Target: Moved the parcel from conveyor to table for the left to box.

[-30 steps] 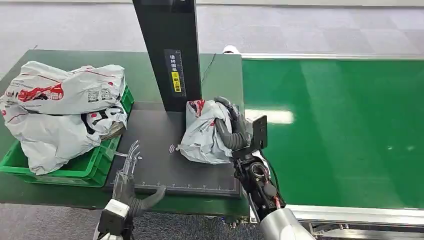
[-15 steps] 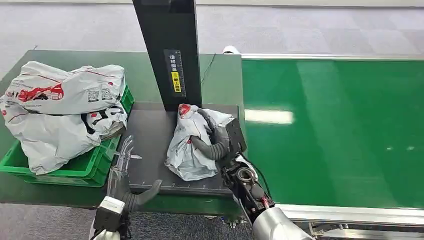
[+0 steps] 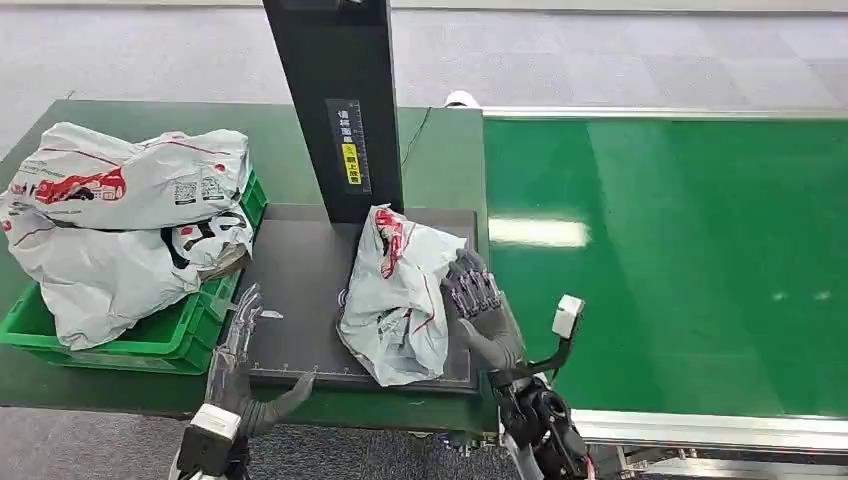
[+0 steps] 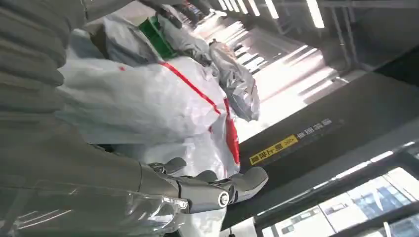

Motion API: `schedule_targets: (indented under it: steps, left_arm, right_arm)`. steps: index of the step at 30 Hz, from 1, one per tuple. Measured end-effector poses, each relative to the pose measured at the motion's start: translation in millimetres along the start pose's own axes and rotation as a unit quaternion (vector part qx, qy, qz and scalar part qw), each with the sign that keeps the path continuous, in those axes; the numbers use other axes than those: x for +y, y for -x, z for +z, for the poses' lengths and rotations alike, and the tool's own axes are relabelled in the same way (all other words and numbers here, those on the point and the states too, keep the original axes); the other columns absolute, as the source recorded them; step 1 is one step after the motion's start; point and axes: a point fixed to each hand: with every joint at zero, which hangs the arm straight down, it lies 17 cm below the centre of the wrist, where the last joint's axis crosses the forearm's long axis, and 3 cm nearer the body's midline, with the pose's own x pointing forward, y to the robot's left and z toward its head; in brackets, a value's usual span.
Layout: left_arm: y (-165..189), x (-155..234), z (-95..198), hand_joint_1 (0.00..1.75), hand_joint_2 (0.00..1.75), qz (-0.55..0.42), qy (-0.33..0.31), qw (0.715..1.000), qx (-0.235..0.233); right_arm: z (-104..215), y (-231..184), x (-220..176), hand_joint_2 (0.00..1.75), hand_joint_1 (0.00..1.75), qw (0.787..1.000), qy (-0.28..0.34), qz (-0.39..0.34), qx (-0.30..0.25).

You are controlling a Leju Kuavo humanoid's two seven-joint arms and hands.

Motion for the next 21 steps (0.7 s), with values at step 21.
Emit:
schedule_targets:
  steps: [21]
  left_arm:
    - [-1, -25, -14, 0.00, 1.75, -0.044, 0.052, 0.998, 0.006]
  right_arm:
    - [46, -44, -27, 1.75, 0.00, 0.993, 0.059, -0.049, -0.087]
